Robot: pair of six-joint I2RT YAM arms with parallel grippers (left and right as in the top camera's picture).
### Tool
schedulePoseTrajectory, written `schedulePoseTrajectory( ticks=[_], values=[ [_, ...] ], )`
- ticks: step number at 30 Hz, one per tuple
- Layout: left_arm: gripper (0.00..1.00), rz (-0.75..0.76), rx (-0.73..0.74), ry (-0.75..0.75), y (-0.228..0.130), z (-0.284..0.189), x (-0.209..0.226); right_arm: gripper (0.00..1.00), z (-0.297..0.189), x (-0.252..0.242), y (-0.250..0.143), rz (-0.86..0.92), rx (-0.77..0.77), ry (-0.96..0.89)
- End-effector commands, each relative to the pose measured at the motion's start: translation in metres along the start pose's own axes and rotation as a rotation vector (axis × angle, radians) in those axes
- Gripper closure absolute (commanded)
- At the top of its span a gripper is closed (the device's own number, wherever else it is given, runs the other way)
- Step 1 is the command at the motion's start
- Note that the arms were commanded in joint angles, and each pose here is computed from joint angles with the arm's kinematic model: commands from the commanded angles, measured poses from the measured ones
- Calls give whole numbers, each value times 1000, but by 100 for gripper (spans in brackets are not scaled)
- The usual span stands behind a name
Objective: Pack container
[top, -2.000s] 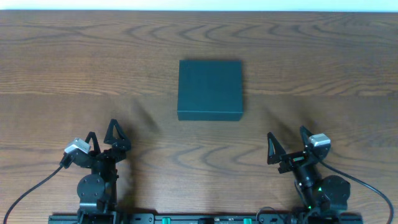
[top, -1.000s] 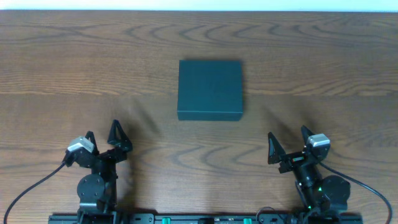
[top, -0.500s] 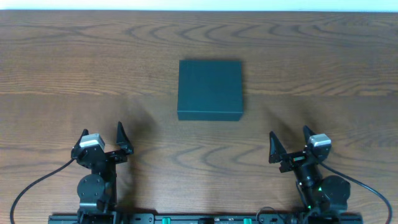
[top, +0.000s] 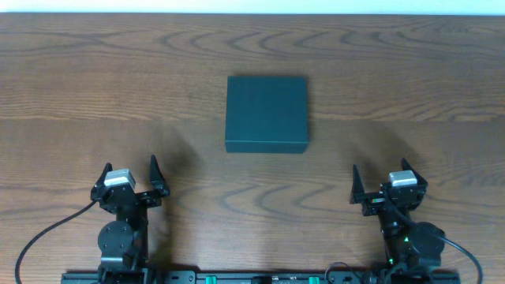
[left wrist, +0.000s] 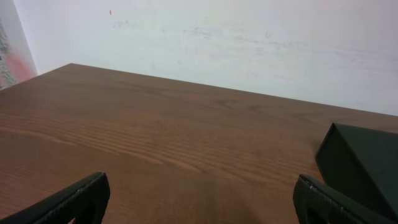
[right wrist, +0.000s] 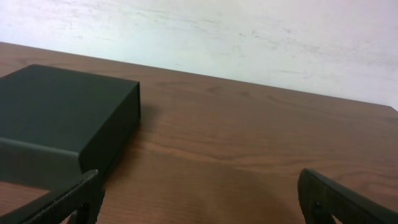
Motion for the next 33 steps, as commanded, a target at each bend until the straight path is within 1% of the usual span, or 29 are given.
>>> schedulePoseTrajectory(
  ticks=[1,12,15,18,22,33],
  values=[
    [5,25,56,5,-13,1,2,1,1,-1,-7,18,26,-18],
    [5,24,54,8,-13,1,2,1,1,-1,-6,16,15,-17],
    [5,23,52,14,-13,1,3,1,1,5,-5,11,10,21],
    [5,17,42,62,-11,2,10,1,1,11,-3,5,2,64],
    [5,9,28,129,-9,2,20,1,1,12,-3,4,0,73],
    [5,11,31,113,-10,2,18,1,1,8,-4,8,5,47]
  ],
)
Point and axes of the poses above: each gripper's point midway between its finger pads, its own z axis out along the fingers, its own x axis along the line the jaws close on, y = z × x, the point moved 10 cm from there along -z, back along the fingers, and after that the axes turned 6 degrees about -z, right-handed, at the moved point
